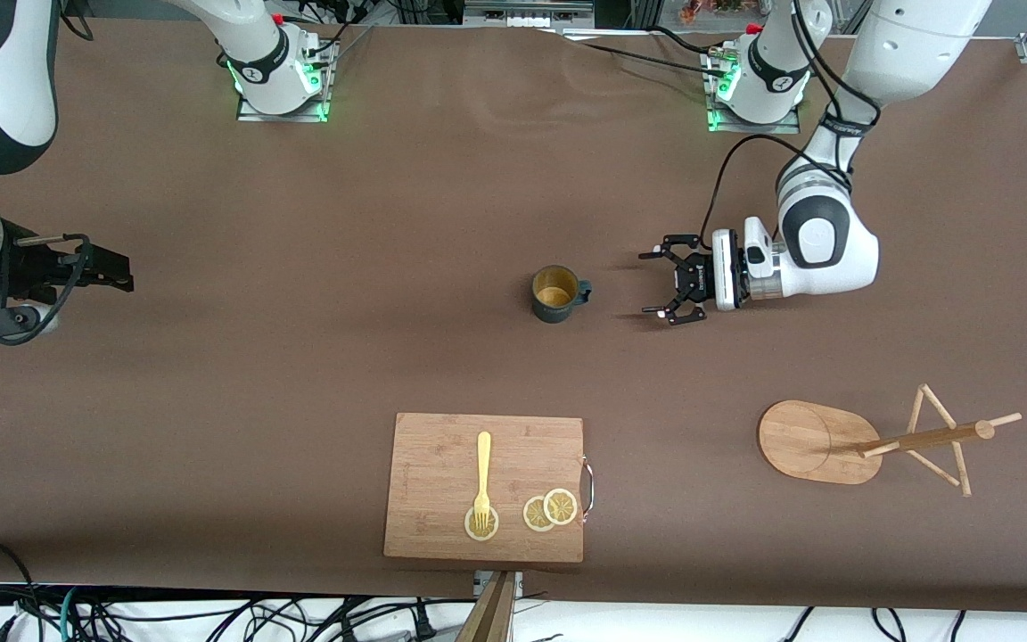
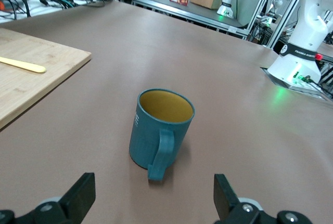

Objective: Pass cup and hang on rack
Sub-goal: 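Set the mug down, open the right gripper and withdraw it, then lower the left gripper and grasp the teal mug handle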

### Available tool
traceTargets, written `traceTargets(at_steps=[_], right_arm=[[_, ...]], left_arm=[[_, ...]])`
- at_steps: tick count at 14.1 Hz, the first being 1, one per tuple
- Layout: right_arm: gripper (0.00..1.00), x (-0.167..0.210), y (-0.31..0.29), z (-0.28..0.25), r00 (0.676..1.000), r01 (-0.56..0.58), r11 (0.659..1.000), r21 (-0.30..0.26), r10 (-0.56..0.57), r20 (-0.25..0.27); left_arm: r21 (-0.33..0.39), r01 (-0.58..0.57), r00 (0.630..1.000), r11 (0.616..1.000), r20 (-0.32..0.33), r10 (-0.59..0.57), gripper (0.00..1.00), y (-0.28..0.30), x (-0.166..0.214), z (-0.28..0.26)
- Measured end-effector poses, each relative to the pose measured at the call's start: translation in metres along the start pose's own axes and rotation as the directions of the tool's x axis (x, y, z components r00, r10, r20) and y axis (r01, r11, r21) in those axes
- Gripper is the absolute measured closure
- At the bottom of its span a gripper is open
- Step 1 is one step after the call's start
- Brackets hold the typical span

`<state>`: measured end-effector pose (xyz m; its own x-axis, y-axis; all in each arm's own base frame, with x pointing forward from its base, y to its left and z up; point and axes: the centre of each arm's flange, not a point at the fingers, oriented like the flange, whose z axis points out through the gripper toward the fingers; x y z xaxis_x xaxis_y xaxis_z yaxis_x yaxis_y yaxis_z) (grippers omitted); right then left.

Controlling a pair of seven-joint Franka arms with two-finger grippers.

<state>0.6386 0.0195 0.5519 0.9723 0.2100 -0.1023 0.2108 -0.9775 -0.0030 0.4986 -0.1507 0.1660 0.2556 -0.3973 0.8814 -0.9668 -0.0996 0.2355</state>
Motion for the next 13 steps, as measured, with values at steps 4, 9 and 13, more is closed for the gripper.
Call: traceTargets(at_steps=[4,9,13], right_arm=[[0.00,-0.025,0.019,0.001,0.999,0.015,1.000,0.018,-0.016,0.037],[0.00,-0.067,0.005,0.007,1.000,-0.018,1.000,-0.012,0.019,0.024],[0.00,-0.088,0.018,0.001,0.997,-0.066,0.998,-0.012,0.065,-0.030]], left_arm=[[0.056,-0.049,0.997,0.997,-0.059,0.052,0.00,0.008,-0.035,0.028],[0.127,-0.084,0.989,0.988,-0.111,0.098,0.00,0.021,-0.058,0.069],[0.133,-0.062,0.987,0.989,-0.137,0.080,0.00,0.031,-0.059,0.092]])
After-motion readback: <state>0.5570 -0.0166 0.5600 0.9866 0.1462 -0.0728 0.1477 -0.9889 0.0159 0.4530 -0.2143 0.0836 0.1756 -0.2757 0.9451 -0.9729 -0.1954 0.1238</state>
